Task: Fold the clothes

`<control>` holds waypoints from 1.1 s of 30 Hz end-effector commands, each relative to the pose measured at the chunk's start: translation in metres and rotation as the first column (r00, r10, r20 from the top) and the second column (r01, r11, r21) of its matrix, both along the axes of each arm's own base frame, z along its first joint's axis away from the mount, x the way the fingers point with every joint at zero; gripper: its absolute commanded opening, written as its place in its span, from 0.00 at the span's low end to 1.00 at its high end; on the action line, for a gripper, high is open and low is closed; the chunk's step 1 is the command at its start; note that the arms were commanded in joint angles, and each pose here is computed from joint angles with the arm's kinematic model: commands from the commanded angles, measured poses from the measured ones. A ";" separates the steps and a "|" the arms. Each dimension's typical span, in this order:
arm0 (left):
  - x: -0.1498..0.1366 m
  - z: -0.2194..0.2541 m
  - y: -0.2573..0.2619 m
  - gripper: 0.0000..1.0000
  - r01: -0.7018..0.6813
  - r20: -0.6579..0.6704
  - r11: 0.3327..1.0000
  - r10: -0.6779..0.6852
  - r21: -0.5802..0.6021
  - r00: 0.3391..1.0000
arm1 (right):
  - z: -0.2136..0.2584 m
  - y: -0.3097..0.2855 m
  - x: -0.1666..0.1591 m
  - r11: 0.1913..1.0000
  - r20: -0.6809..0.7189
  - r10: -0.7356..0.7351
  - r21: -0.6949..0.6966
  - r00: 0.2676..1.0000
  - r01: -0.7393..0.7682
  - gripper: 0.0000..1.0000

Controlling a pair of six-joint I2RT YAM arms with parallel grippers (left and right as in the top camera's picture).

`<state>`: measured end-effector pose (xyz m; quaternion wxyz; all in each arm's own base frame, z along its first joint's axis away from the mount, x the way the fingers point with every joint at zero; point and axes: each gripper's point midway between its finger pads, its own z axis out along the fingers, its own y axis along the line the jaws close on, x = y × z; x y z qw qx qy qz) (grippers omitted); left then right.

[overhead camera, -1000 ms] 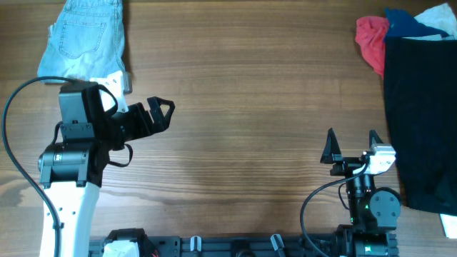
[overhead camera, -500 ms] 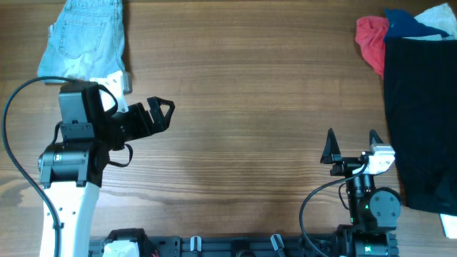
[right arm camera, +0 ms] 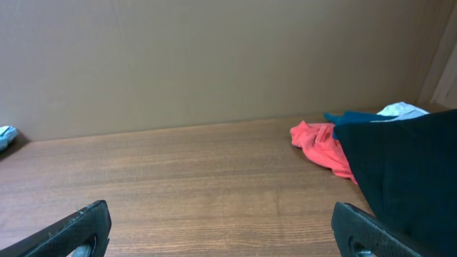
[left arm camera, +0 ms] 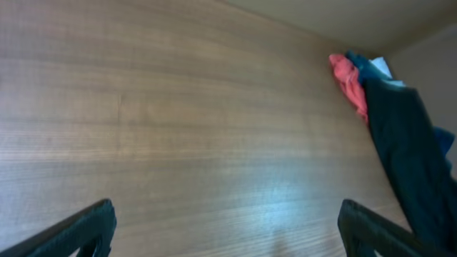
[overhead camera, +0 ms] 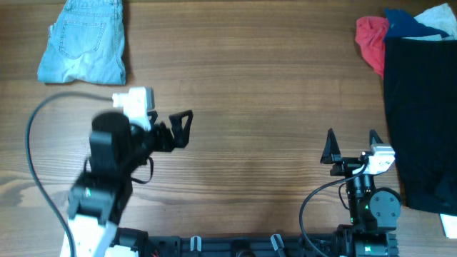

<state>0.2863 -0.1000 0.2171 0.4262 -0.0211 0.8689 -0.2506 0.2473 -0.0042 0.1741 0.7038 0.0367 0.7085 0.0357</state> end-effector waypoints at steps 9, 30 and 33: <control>-0.034 -0.071 0.055 1.00 -0.234 0.318 0.971 0.240 -0.057 0.917 | 0.002 0.002 -0.001 1.000 0.011 0.011 -0.017 1.000 -0.011 1.00; -0.042 -0.032 0.071 1.00 -0.282 0.587 0.959 0.238 -0.018 0.774 | 0.002 0.002 -0.001 1.000 0.011 0.011 -0.018 1.000 -0.011 1.00; -0.042 -0.049 0.073 1.00 -0.289 0.536 0.957 0.236 0.014 0.810 | 0.002 0.002 -0.001 1.000 0.011 0.011 -0.017 1.000 -0.011 1.00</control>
